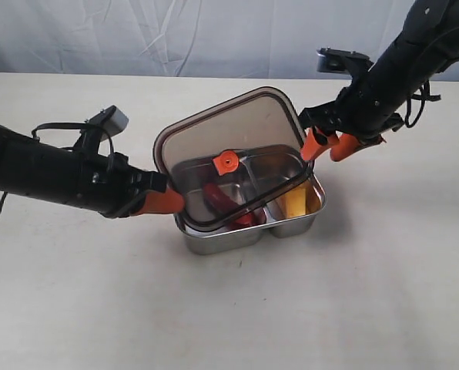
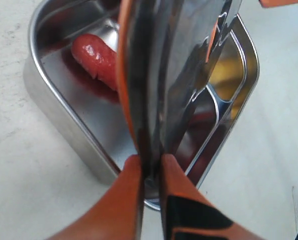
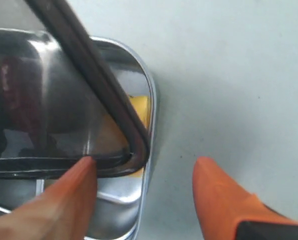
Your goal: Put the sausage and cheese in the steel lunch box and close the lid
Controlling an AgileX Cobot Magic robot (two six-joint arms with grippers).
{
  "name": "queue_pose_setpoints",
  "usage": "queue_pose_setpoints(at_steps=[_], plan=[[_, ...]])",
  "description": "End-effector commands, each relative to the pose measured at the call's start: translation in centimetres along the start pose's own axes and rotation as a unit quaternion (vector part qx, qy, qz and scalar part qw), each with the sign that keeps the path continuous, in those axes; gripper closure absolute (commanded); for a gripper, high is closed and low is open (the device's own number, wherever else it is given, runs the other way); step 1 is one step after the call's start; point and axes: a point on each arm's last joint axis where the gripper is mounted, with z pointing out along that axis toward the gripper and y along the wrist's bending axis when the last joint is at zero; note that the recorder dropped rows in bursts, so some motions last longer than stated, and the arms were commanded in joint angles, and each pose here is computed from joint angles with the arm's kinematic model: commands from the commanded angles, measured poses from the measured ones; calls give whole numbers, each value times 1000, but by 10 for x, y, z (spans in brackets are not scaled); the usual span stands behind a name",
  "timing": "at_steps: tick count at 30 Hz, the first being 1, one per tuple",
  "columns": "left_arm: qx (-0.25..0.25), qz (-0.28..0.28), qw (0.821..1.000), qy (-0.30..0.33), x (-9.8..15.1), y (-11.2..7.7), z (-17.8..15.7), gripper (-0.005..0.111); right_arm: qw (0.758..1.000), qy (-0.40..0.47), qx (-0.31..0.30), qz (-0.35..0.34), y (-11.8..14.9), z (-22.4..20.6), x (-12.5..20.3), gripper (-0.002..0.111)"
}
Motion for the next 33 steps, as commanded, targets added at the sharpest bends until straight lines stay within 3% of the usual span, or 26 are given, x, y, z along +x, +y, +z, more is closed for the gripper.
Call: queue_pose_setpoints(at_steps=[1, 13, 15, 20, 33], plan=[[7, 12, 1000, 11, 2, -4, 1, 107, 997, -50, -27, -44, 7, -6, -8, 53], [10, 12, 1000, 12, 2, -5, 1, 107, 995, -69, -46, -48, 5, 6, -13, 54], [10, 12, 1000, 12, 2, -5, 1, 107, 995, -65, -49, -50, 6, 6, -12, 64], [10, 12, 1000, 12, 2, -5, 1, 107, 996, -52, -62, -48, 8, 6, -10, 109], [22, 9, 1000, 15, 3, -7, 1, 107, 995, -34, -79, -54, 13, 1, -6, 108]])
